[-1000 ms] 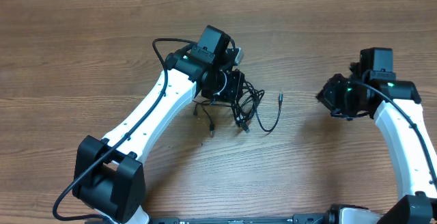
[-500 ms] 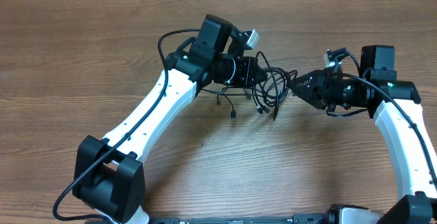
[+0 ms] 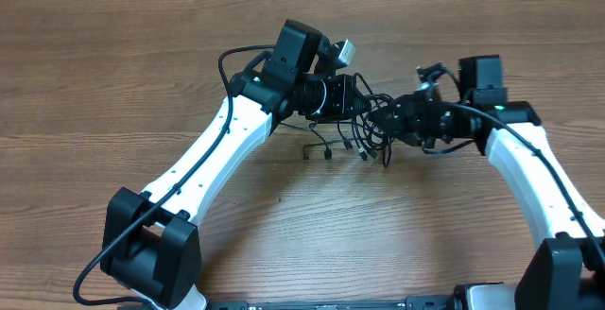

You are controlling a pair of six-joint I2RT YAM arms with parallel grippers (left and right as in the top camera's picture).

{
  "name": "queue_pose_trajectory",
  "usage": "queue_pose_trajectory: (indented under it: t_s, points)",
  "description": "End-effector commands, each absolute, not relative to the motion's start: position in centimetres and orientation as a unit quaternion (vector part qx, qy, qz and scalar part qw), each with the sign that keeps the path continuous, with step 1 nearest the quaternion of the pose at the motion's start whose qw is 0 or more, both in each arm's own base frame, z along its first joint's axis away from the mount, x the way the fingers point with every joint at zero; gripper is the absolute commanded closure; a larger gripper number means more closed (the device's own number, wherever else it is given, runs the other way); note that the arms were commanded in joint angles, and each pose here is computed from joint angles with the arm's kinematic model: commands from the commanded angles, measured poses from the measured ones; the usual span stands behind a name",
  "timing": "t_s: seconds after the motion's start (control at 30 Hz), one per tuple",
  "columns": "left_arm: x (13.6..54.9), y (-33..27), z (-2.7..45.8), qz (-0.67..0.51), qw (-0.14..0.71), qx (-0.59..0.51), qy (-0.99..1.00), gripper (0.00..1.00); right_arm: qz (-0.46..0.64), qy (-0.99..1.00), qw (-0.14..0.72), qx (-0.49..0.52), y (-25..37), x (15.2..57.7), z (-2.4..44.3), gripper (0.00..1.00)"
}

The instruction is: Untangle cables

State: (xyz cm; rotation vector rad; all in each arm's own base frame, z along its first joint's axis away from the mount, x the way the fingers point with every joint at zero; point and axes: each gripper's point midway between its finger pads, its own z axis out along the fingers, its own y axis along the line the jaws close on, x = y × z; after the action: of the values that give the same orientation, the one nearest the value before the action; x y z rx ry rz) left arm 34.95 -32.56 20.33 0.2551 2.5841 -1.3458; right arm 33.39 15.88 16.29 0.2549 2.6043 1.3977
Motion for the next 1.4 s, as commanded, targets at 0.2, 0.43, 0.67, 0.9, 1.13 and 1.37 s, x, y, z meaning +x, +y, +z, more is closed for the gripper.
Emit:
queue_pose_trajectory:
  t_s: [0.2,0.43,0.67,0.9,1.13,1.37]
  points:
    - [34.1,-33.6,23.6,-0.516,0.085,0.087,0.848,0.96,0.432,0.887,0.117,0.109,16.2,35.6,14.7,0.73]
    - [34.5,-33.3,23.7,-0.516,0.093,0.088,0.847,0.96,0.452,0.875,0.138,0.107,15.3,36.3,16.1,0.96]
    - [35.7,-30.0,19.7,-0.408,0.129,0.086,0.9,0.96,0.604,0.773,0.19,0.052,11.2,35.0,25.8,0.96]
    - [36.0,-27.5,17.4,-0.327,0.144,0.095,0.929,0.96,0.677,0.7,0.217,0.066,3.9,33.6,30.3,0.96]
    - [35.7,-26.5,16.5,-0.296,0.143,0.115,0.938,0.96,0.619,0.708,0.284,0.186,-3.2,35.0,28.7,0.96]
    - [34.8,-29.6,19.5,-0.398,0.158,0.206,0.88,0.96,0.552,0.755,0.266,0.233,-2.3,35.3,24.5,0.93]
